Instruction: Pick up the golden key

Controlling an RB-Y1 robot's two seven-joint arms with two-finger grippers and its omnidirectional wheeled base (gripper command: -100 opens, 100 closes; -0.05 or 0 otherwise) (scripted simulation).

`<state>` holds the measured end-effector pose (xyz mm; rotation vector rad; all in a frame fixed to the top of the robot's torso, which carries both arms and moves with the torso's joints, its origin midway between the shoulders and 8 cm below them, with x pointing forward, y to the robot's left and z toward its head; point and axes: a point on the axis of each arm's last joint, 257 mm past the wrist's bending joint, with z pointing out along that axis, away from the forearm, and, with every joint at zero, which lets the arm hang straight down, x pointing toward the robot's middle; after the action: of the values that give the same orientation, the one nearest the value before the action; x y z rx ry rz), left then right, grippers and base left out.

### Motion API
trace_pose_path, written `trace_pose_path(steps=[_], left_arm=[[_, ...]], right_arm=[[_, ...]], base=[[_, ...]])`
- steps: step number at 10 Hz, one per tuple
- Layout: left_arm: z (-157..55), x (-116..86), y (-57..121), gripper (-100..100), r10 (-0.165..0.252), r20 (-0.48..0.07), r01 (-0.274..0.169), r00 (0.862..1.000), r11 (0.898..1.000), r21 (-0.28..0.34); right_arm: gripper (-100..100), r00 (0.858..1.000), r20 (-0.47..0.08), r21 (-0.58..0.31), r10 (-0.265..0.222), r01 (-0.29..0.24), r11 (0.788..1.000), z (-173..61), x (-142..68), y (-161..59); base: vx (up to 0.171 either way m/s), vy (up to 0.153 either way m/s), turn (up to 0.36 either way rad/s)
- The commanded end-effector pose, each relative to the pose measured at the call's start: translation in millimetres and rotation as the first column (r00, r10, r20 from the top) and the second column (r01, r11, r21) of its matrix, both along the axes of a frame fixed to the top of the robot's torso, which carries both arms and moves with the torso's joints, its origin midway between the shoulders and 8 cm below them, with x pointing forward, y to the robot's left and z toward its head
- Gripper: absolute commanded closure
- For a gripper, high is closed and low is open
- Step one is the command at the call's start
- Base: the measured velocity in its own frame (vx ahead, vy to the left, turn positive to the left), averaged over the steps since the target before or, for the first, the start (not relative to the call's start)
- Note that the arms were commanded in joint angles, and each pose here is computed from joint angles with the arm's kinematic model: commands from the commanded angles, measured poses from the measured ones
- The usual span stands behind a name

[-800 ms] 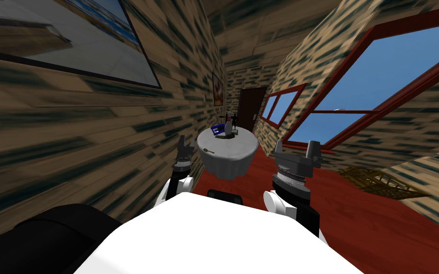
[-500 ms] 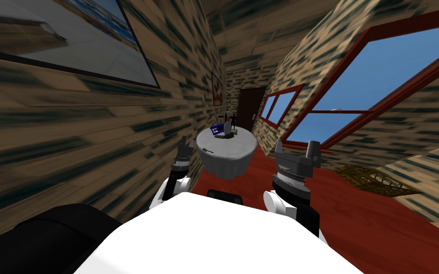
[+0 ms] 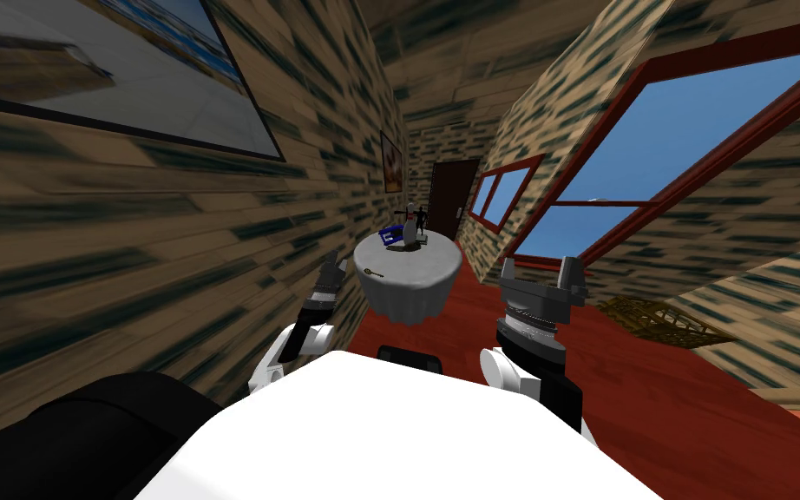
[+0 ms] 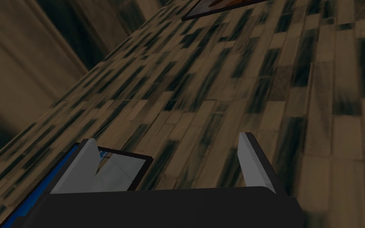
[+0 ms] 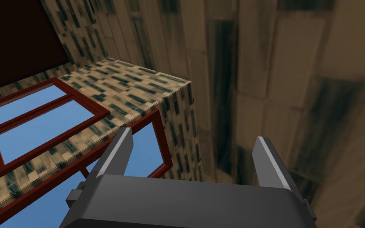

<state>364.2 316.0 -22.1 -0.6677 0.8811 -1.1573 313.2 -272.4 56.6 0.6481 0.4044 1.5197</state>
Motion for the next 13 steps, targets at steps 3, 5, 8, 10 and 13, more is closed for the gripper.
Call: trace_pose_path(steps=[3,5,8,10,13], left_arm=[[-16.5,5.5,31.9,-100,0.059,-0.098,-0.054,0.993,0.997,0.048],[-25.2,7.6,50.1,-100,0.096,-0.152,-0.086,0.984,0.994,0.07],[-34.9,9.1,70.2,-100,0.138,-0.211,-0.121,0.968,0.988,0.093],[-41.1,8.7,89.8,-100,0.178,-0.257,-0.152,0.95,0.981,0.117],[-43.8,4.6,125.4,-100,0.249,-0.315,-0.204,0.916,0.965,0.167]], right_arm=[[0,1.0,0.0,0.0,0.0,0.0,1.0,0.0,0.0,0.0],[0,1.0,0.0,0.0,0.0,0.0,1.0,0.0,0.0,0.0],[0,1.0,0.0,0.0,0.0,0.0,1.0,0.0,0.0,0.0],[0,1.0,0.0,0.0,0.0,0.0,1.0,0.0,0.0,0.0],[0,1.0,0.0,0.0,0.0,0.0,1.0,0.0,0.0,0.0]], base=[[-0.021,-0.04,-0.028],[-0.022,-0.047,-0.023],[-0.025,-0.053,-0.022],[-0.021,-0.051,-0.029],[-0.026,-0.051,-0.034]])
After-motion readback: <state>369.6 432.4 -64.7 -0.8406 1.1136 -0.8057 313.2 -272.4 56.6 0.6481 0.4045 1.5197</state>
